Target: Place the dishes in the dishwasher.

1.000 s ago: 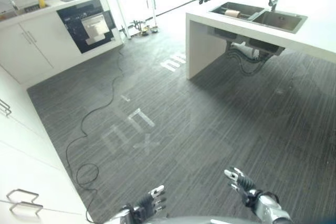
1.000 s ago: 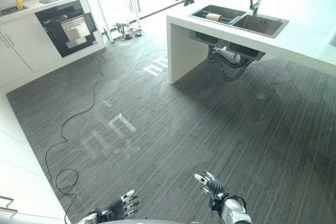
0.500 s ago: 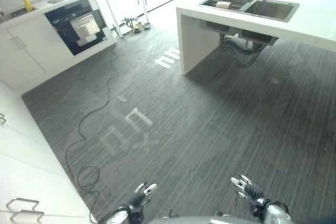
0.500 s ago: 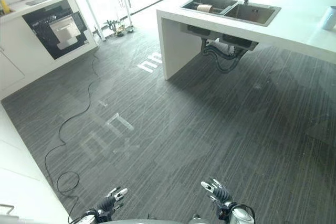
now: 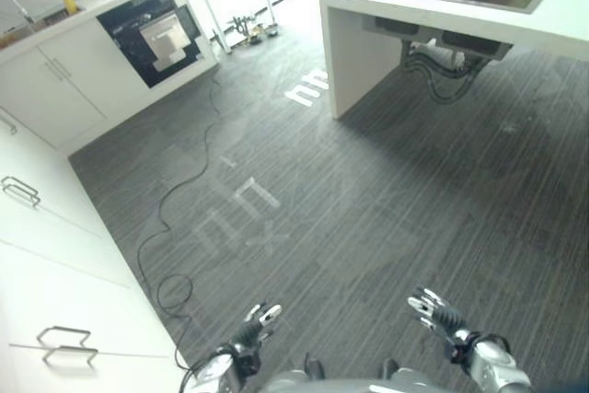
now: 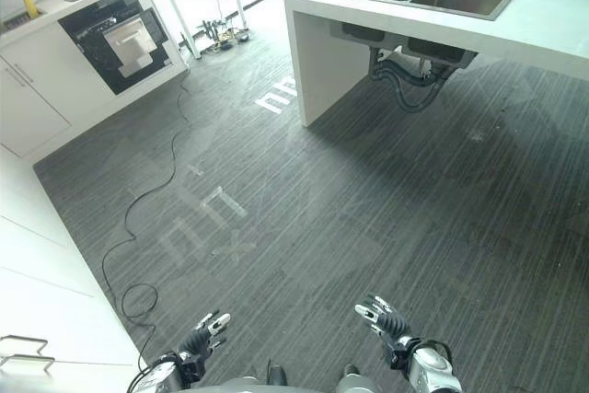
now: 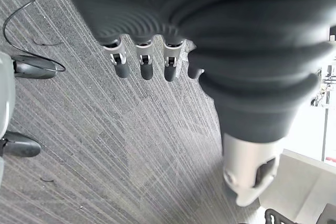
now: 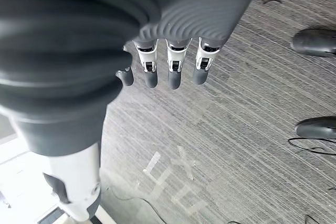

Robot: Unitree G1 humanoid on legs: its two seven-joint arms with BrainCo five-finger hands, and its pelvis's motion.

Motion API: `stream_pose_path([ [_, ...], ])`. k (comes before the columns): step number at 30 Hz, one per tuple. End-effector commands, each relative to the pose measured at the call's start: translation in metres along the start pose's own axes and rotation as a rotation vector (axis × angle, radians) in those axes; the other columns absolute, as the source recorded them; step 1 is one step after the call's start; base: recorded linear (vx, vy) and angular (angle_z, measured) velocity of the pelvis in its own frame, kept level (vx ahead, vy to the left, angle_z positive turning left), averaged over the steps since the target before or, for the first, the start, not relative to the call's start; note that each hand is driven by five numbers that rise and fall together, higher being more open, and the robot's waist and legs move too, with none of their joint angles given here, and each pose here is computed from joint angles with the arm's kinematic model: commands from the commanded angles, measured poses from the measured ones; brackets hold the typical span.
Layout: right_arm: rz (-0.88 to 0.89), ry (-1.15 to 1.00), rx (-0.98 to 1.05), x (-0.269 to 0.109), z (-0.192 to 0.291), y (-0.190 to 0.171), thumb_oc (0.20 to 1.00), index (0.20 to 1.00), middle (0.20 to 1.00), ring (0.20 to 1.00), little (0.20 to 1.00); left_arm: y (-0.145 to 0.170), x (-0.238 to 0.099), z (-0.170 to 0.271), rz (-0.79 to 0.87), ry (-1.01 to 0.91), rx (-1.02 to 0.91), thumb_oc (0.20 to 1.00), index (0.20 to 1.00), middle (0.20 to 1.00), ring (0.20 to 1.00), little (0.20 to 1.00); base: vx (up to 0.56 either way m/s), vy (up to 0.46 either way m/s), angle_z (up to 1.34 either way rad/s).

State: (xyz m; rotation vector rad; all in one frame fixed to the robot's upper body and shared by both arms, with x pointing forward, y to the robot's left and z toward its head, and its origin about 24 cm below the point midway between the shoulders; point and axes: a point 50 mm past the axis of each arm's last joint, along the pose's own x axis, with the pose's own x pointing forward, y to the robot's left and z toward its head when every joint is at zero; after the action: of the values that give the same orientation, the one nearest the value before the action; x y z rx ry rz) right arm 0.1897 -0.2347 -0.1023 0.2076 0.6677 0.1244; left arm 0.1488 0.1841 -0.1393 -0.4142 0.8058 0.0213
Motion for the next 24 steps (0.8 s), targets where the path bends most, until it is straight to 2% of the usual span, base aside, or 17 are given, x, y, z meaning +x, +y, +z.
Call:
stream_pose_path([
  [1, 0.077, -0.150, 0.005, 0.012, 0.036, 0.016, 1.000, 1.000, 1.000, 1.000, 1.000, -0.009, 0.006, 0.027, -0.058, -0.114, -0.018, 1.000, 1.000, 1.000, 1.000, 1.000, 0.04, -0.049, 0.14],
  [5, 0.102, -0.201, -0.008, 0.011, 0.047, 0.018, 1.000, 1.000, 1.000, 1.000, 1.000, 0.001, -0.002, 0.023, -0.047, -0.130, -0.016, 1.000, 1.000, 1.000, 1.000, 1.000, 0.22, 0.082, 0.09],
  [12, 0.133, -0.239, 0.016, 0.010, 0.053, 0.031, 1.000, 1.000, 1.000, 1.000, 1.000, 0.007, -0.005, 0.018, 0.001, -0.096, 0.019, 1.000, 1.000, 1.000, 1.000, 1.000, 0.48, 0.438, -0.17],
  [19, 0.170, -0.289, 0.096, 0.011, 0.053, 0.053, 1.000, 1.000, 1.000, 1.000, 1.000, 0.001, 0.000, 0.052, -0.065, -0.138, 0.215, 1.000, 1.000, 1.000, 1.000, 1.000, 0.25, 0.324, -0.05],
  [24, 0.217, -0.301, 0.054, 0.015, 0.061, 0.065, 1.000, 1.000, 1.000, 1.000, 1.000, -0.003, 0.000, 0.062, -0.068, -0.180, 0.196, 1.000, 1.000, 1.000, 1.000, 1.000, 0.14, 0.071, -0.14],
])
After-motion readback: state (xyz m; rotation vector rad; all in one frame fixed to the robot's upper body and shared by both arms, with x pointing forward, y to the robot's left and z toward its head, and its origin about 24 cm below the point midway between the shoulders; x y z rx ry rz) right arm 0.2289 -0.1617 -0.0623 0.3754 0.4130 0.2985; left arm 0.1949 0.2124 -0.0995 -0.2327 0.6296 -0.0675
